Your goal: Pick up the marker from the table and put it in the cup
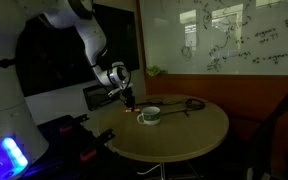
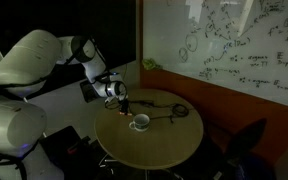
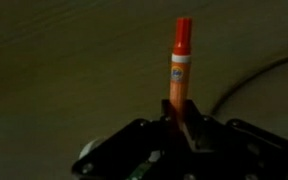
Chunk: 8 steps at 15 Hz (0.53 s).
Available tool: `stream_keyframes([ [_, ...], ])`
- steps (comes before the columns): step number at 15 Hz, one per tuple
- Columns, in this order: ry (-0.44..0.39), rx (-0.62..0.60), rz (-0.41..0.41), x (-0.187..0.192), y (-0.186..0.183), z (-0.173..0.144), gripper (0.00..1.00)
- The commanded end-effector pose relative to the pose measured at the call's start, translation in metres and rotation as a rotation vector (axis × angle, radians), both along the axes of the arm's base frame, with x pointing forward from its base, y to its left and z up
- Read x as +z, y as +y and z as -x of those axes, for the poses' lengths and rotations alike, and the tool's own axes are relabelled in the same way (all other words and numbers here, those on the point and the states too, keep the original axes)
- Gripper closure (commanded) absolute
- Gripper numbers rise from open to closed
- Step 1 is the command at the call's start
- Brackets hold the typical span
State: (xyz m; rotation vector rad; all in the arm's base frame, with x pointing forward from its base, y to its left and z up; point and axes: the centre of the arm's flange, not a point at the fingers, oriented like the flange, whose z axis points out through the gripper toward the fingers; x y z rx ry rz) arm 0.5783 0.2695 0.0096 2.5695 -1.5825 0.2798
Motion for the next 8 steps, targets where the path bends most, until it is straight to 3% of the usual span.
stream_keyframes([
  [1,-0.052,0.013,0.059,0.028,-0.009,0.006,0.95],
  [8,-0.101,-0.024,0.178,0.06,-0.058,-0.027,0.95],
])
